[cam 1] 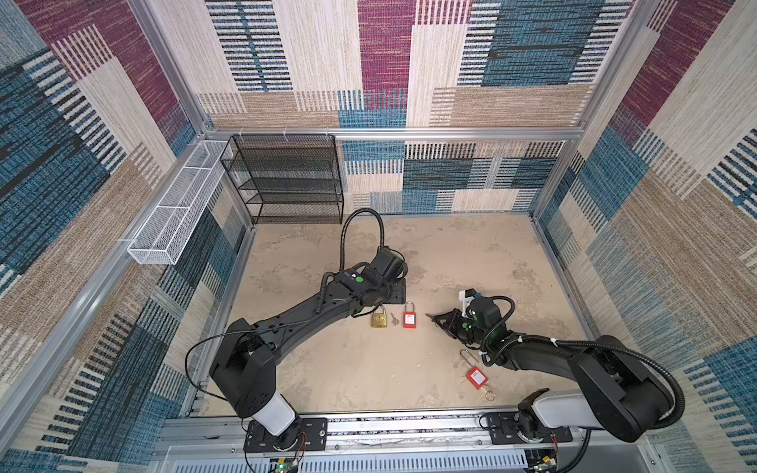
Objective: Lock with the key
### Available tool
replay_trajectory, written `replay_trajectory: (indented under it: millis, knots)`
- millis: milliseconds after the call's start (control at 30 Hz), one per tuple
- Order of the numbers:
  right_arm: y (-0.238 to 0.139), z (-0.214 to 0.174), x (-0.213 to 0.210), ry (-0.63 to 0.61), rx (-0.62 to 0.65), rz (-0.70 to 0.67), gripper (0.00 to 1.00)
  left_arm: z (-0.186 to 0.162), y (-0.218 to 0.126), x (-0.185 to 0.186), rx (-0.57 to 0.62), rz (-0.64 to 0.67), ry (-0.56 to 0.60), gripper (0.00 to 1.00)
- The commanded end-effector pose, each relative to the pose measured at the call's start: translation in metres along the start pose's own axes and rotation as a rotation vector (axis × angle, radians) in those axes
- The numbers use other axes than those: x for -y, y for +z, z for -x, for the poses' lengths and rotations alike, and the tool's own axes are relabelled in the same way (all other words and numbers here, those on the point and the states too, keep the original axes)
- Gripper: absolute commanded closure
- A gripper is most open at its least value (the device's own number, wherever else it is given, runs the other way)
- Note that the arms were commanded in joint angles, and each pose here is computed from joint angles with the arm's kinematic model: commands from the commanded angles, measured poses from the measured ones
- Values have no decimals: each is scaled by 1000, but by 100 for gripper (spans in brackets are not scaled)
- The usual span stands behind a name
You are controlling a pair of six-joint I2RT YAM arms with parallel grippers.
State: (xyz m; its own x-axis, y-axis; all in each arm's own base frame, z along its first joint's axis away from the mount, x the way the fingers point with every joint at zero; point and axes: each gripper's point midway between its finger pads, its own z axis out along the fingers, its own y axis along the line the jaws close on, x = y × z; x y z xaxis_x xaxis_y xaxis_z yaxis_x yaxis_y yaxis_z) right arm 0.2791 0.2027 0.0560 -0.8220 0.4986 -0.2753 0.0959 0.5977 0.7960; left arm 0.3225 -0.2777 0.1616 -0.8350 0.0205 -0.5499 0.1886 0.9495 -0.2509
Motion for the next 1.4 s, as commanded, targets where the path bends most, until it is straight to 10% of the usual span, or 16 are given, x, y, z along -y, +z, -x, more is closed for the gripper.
replay_trajectory:
  millis: [0, 467, 933, 1267, 1367]
  knots:
    - [4, 8, -14, 17, 31, 66, 98, 2, -1, -2, 13, 6, -13, 32]
    - [21, 1, -14, 47, 2, 78, 93, 2, -3, -1, 22, -4, -20, 32]
    - [20, 2, -5, 11, 32, -27, 61, 3, -7, -7, 41, 9, -37, 33]
    - [0, 26, -15, -117, 113, -131, 58, 0, -12, -8, 41, 6, -32, 33]
    - [-16, 29, -17, -119, 125, -176, 41, -2, -12, -9, 35, 5, -32, 33]
